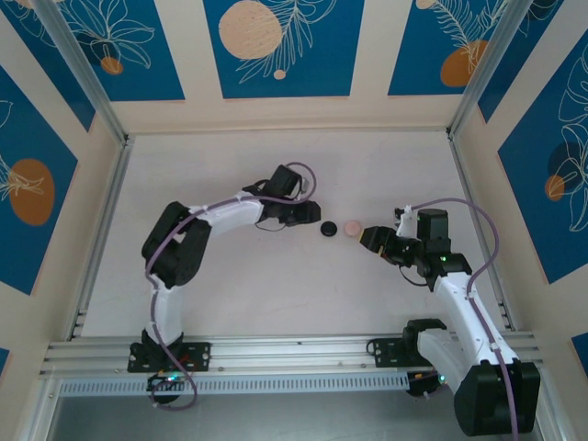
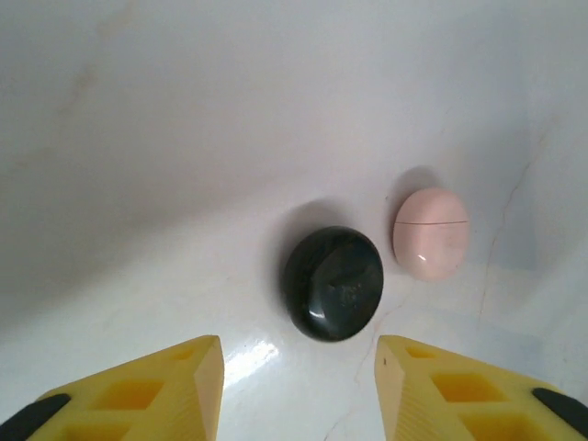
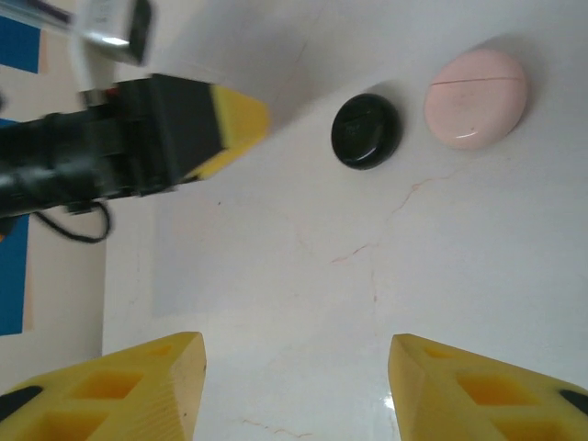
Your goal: Insert wireless bluetooth earbuds into charging case
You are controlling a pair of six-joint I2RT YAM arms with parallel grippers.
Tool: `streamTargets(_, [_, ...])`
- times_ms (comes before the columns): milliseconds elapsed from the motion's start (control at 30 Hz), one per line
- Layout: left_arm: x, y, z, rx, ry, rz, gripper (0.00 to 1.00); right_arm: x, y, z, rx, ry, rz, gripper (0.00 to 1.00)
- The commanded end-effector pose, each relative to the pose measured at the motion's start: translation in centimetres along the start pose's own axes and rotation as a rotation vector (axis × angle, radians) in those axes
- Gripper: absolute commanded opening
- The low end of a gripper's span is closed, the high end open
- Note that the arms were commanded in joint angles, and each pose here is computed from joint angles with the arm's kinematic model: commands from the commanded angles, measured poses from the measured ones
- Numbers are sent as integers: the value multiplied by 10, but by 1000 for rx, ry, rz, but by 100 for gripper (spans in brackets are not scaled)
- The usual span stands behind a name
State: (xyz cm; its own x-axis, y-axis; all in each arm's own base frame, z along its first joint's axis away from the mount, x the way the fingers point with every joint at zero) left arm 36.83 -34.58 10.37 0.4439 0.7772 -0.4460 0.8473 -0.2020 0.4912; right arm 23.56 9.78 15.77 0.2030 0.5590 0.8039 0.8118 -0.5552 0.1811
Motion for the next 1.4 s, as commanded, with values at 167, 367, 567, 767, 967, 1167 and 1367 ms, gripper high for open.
streamTargets(167, [47,4,-123,-133,359,169,61,-9,38,-4,-182,-98,-113,91])
streamTargets(367, [101,-22,-224,-321,737,229,95,-22,74,-2,-310,-146,-174,99])
streamTargets(567, [150,-63,-283,-503,1012,225,100,-35,109,-8,-467,-156,-269,99])
streamTargets(767, [184,-96,-293,-617,1177,258,100,-56,128,-7,-582,-204,-328,99])
streamTargets(967, [201,-110,-277,-765,1157,289,100,-65,137,-1,-638,-214,-399,99])
streamTargets(1167, [213,-98,-248,-774,1130,364,100,-61,143,13,-608,-170,-479,99])
streamTargets(1367, [224,-76,-217,-772,1132,449,100,-53,149,23,-584,-118,-516,99])
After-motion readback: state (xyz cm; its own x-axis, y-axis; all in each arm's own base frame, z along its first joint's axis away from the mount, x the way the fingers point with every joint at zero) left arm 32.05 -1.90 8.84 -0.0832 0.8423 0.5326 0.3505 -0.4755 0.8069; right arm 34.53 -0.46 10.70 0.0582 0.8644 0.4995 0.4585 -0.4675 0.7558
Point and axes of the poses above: each hand's point on the last joint's axis, 136 mm out from that joint toward the fingers, its own z axis out along the fingers, its own x axis along the line the jaws close on, y = z × x, the point moved 2 cm from there along -z, back along the fingers, and after that the axes turned 14 degrees about z, right-handed, at the moved point
